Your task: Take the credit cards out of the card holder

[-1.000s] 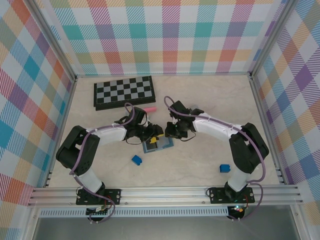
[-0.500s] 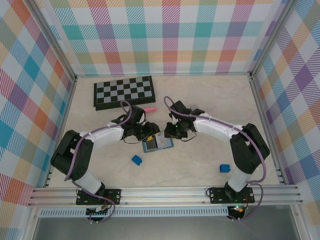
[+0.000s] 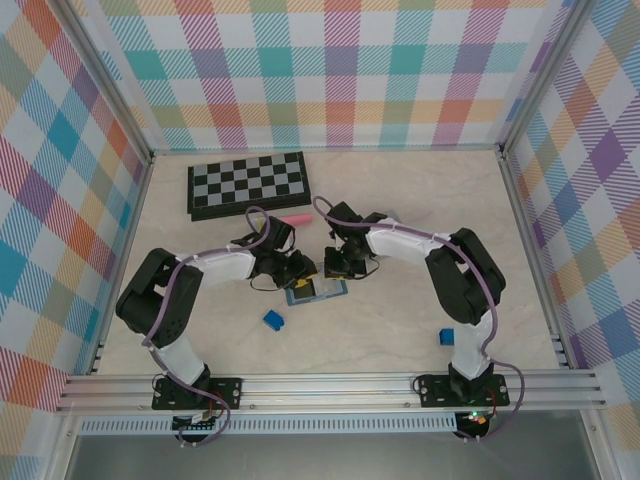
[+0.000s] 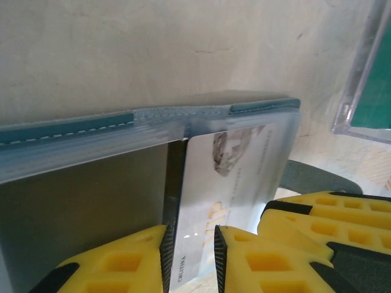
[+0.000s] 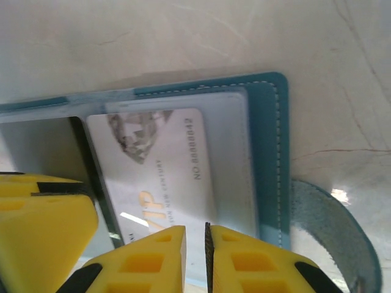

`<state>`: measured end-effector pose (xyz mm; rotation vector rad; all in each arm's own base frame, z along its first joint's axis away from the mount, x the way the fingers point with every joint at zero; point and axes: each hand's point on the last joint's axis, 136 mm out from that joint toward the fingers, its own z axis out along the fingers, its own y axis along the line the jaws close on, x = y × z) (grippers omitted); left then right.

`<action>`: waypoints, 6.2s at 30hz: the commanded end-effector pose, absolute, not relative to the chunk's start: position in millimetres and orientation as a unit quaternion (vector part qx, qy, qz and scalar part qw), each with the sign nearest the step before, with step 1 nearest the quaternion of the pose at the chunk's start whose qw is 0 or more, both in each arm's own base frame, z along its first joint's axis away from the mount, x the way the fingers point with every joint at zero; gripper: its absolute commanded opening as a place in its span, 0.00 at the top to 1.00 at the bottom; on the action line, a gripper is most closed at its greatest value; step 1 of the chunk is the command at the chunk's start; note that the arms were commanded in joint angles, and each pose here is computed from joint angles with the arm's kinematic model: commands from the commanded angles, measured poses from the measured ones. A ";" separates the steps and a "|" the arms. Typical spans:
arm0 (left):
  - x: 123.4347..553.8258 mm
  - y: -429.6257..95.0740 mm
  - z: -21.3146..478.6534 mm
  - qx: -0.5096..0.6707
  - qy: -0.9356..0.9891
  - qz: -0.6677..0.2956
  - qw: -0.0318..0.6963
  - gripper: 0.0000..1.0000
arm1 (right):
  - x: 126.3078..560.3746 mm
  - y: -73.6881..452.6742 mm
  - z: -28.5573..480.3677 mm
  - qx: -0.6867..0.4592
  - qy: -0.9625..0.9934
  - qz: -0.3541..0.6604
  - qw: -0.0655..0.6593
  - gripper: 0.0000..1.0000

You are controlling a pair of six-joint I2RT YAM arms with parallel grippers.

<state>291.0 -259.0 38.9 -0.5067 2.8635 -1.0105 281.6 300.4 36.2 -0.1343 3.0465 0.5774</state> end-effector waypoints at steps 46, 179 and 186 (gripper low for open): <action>283.3 -253.6 33.2 -0.145 0.937 -0.315 0.032 0.93 | 266.8 288.6 -1.4 -0.029 0.986 0.158 -0.038 0.83; 275.4 -173.5 149.0 -0.146 0.931 -0.309 0.127 0.00 | 348.2 152.4 190.4 -0.074 0.966 0.151 0.194 0.53; 275.8 -180.9 138.4 -0.148 0.934 -0.306 0.114 0.00 | 295.5 212.8 160.9 -0.058 0.970 0.199 0.129 0.49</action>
